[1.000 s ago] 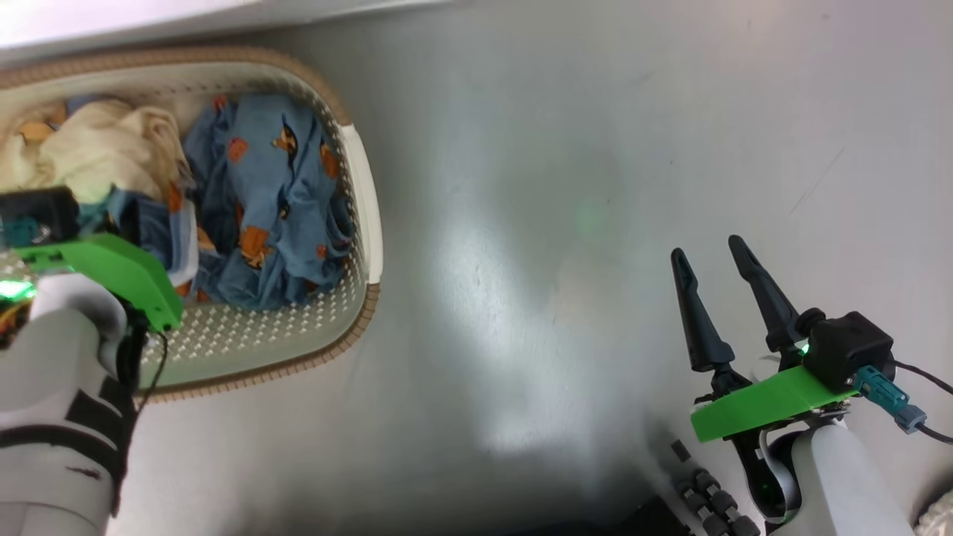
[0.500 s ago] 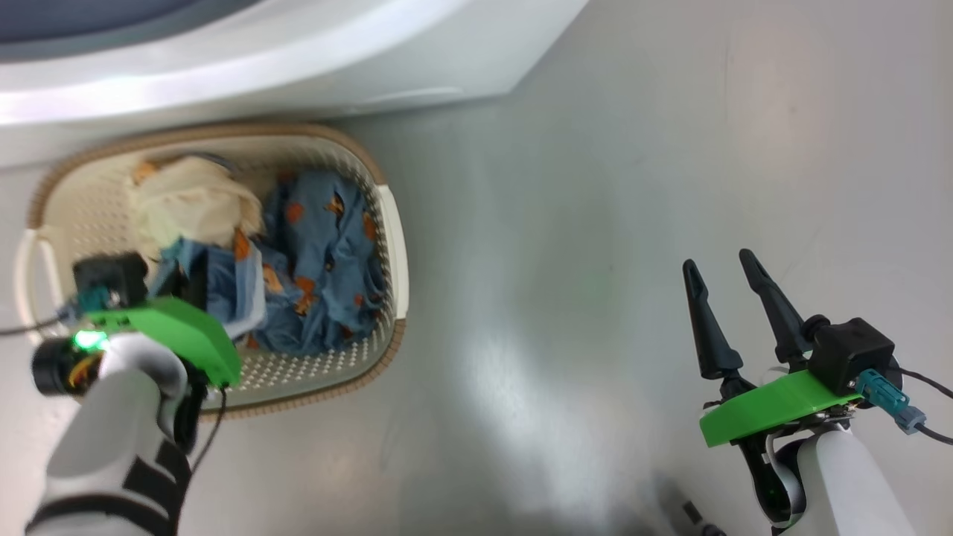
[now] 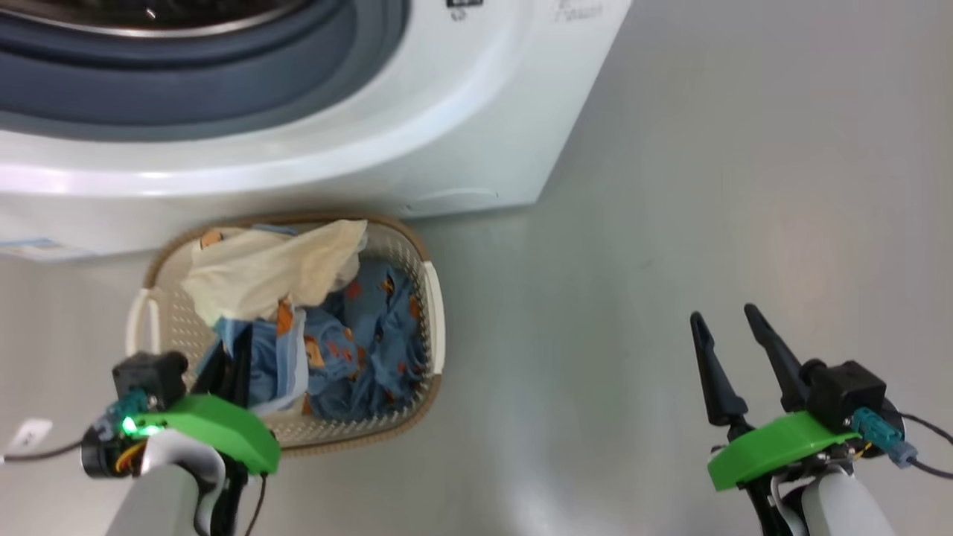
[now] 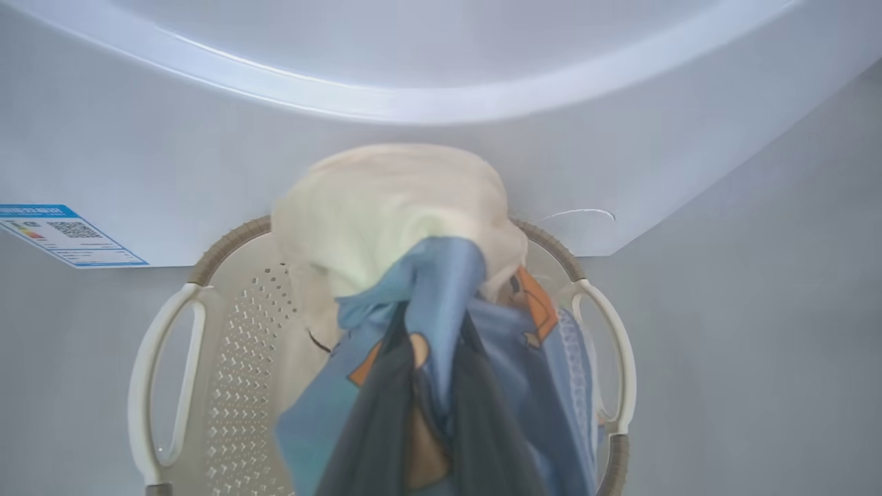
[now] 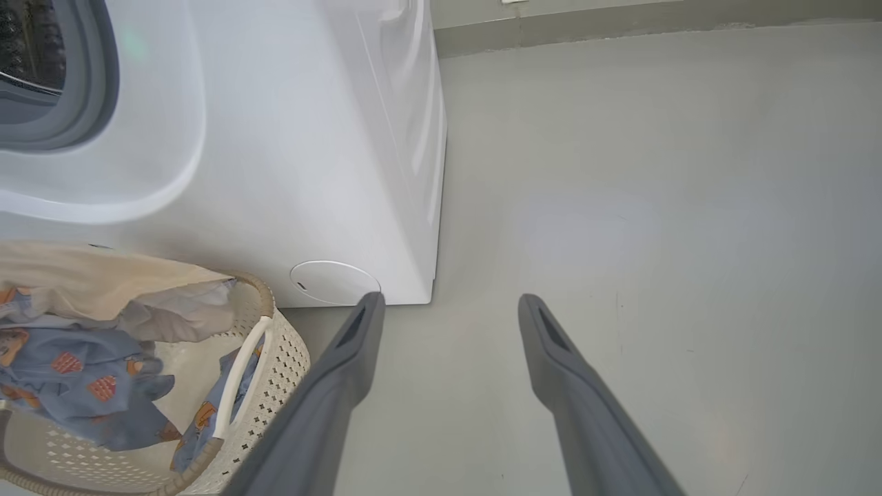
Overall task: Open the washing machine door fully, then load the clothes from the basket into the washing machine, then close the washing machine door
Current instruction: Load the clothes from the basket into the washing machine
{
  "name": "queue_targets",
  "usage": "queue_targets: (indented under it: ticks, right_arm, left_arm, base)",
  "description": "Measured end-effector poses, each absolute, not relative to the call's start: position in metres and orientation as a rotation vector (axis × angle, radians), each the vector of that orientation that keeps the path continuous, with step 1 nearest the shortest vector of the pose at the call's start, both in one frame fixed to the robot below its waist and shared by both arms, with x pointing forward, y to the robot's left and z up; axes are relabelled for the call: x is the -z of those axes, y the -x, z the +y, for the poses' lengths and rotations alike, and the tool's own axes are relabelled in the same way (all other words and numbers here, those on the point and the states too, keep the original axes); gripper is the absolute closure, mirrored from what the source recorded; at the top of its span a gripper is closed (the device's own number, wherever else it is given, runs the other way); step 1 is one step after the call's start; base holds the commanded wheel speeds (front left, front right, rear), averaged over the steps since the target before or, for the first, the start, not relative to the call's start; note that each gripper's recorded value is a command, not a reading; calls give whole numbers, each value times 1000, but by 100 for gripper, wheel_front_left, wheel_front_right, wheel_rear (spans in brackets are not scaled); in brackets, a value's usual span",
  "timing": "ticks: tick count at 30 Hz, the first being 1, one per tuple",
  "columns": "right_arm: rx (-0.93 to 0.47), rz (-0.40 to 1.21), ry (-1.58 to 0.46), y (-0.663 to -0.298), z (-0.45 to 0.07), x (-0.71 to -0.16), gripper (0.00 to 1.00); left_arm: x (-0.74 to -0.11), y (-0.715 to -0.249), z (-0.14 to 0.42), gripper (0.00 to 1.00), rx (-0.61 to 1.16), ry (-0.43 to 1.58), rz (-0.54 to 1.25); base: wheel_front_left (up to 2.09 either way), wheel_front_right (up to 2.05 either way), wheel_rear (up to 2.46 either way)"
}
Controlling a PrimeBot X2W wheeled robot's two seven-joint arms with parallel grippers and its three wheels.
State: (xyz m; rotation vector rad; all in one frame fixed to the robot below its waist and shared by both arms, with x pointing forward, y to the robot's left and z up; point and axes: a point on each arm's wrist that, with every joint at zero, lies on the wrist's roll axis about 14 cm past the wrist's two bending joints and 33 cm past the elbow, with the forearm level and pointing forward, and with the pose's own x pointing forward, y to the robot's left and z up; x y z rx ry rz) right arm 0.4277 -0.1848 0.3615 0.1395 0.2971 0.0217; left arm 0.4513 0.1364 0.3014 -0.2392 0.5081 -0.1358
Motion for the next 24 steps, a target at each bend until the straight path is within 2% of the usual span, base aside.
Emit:
queue_targets:
  ticks: [24]
  right_arm:
    - [-88, 141, -150, -380, -168, -439, 0]
  left_arm:
    - [-480, -393, 179, 100, 37, 239, 1]
  base:
    - [0, 0, 0]
